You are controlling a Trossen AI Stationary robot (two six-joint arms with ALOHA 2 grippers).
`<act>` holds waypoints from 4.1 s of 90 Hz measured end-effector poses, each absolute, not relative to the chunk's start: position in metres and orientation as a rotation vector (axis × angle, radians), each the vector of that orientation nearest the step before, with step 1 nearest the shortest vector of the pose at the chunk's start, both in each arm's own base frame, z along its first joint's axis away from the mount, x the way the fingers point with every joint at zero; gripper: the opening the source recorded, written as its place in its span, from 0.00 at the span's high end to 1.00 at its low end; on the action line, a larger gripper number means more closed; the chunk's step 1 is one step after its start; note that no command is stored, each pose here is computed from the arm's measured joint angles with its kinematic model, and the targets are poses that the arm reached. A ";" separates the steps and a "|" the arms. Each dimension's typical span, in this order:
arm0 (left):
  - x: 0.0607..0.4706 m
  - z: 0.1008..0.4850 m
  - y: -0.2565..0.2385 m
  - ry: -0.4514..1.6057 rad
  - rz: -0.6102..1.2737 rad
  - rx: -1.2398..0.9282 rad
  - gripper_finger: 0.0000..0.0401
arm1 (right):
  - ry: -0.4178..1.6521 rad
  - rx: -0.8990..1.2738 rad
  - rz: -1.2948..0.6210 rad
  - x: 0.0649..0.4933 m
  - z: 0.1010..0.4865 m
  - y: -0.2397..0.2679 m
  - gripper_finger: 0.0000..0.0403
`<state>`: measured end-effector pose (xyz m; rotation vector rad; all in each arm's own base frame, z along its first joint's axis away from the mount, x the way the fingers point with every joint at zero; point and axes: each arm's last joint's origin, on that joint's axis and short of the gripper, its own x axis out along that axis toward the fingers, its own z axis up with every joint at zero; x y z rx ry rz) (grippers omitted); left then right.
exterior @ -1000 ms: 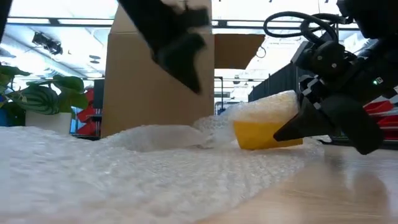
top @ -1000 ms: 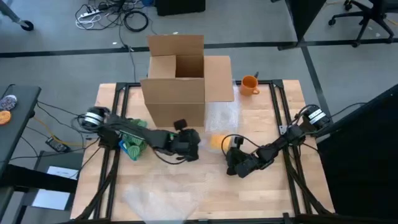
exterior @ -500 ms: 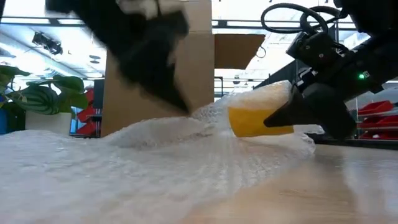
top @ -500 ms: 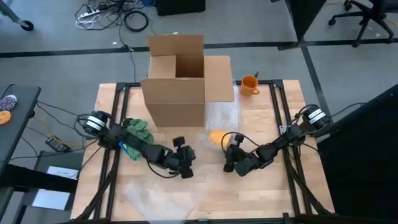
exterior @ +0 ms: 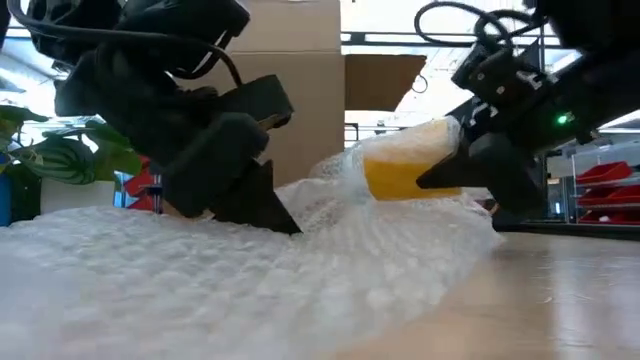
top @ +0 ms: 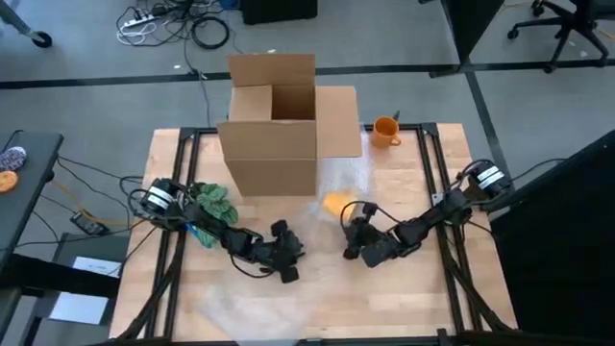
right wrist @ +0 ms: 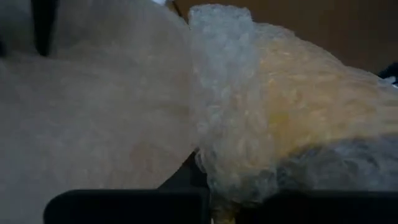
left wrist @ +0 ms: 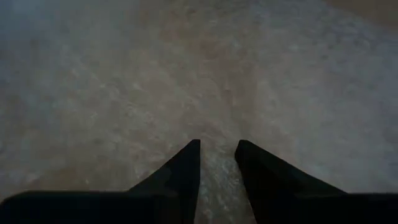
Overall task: Wrap mug
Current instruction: Wrap the yellow mug with the bubble wrap
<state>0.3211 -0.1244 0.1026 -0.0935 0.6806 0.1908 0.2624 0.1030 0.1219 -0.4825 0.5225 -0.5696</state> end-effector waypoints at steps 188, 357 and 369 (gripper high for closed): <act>0.361 0.189 -0.005 0.466 0.132 0.165 0.56 | 0.910 -1.932 0.188 0.269 0.113 0.084 0.92; 0.346 0.199 -0.090 0.576 0.432 0.840 0.96 | 0.264 -0.742 -0.506 0.252 0.167 0.157 0.64; 0.344 0.198 -0.094 0.596 0.438 0.900 0.96 | 0.207 -0.726 -0.562 0.256 0.194 0.143 0.65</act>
